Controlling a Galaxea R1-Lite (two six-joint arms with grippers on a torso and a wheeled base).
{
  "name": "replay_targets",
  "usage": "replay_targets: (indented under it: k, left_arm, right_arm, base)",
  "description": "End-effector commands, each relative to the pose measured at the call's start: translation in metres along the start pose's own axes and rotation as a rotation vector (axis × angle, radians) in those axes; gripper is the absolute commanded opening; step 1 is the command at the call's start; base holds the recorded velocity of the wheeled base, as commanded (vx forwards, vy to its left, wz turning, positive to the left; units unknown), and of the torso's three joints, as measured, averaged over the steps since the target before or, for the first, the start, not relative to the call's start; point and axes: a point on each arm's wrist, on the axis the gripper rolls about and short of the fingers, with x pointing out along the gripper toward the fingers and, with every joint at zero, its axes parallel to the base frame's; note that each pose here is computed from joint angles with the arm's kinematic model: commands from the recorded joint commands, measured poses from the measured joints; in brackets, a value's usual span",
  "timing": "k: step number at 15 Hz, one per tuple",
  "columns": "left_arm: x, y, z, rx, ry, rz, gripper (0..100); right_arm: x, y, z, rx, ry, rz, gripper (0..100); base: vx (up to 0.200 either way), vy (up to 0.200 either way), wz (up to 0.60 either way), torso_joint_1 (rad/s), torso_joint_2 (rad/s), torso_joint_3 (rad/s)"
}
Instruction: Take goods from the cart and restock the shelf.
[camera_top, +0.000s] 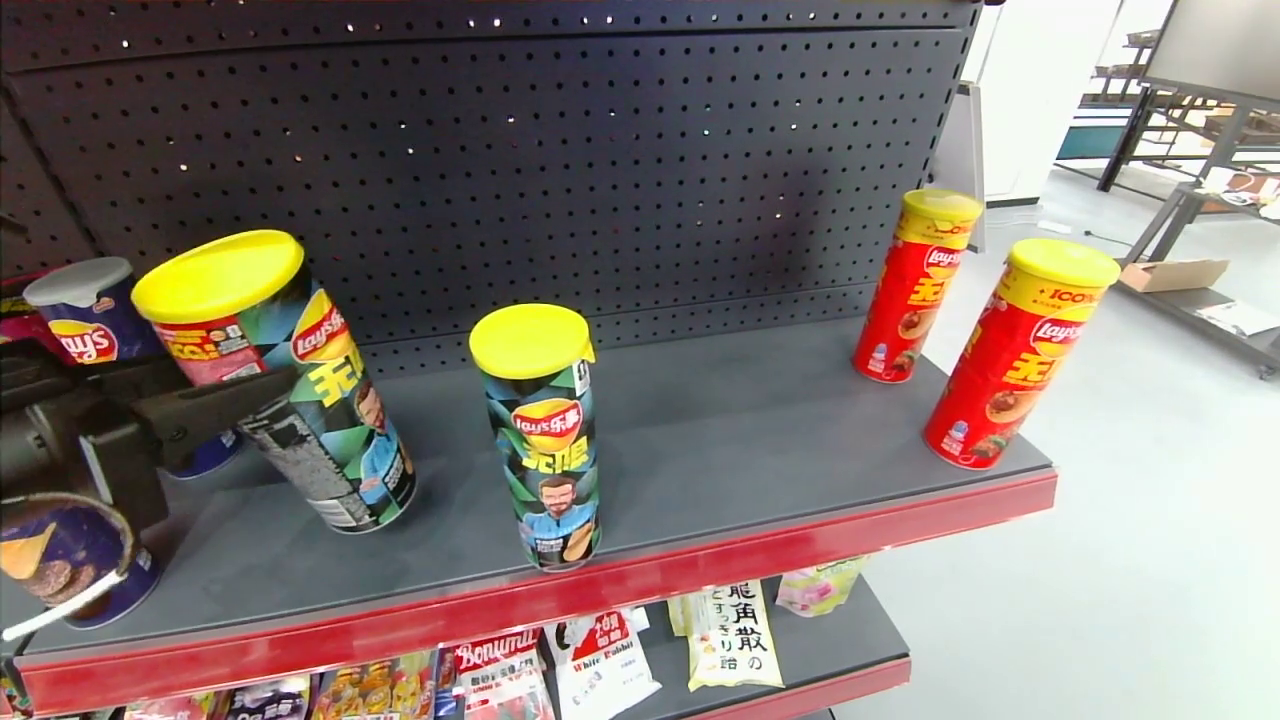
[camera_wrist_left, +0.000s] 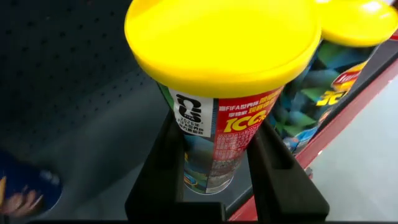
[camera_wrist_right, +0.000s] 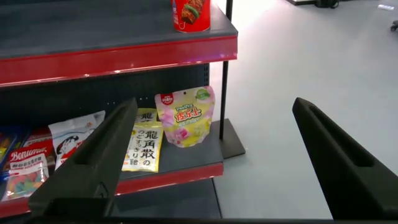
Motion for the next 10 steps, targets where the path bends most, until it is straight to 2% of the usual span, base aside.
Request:
replay_targets:
  k: [1,3,4,8,10]
  left_arm:
    - [0.024,0.001,0.002,-0.006,0.030,-0.059,0]
    - [0.031,-0.001,0.005,0.001,0.032,-0.083,0]
    - [0.047,-0.002,0.008,-0.001,0.040,-0.105,0]
    - [0.087,0.005,0.003,0.009,0.019,-0.108,0]
    - [0.115,0.012,0.007,0.010,0.008,-0.110,0]
  right_arm:
    - [0.000,0.000,0.000,0.000,0.000,0.001,100]
    - [0.000,0.000,0.000,0.000,0.000,0.001,100]
    - [0.000,0.000,0.000,0.000,0.000,0.001,100]
    - [0.000,0.000,0.000,0.000,0.000,0.001,100]
    - [0.000,0.000,0.000,0.000,0.000,0.001,100]
  base:
    - [0.000,0.000,0.00,0.000,0.00,0.000]
    - [0.000,0.000,0.00,0.000,0.00,0.000]
    - [0.000,0.000,0.00,0.000,0.00,0.000]
    - [0.000,0.000,0.00,0.000,0.00,0.000]
    - [0.000,0.000,0.00,0.000,0.00,0.000]
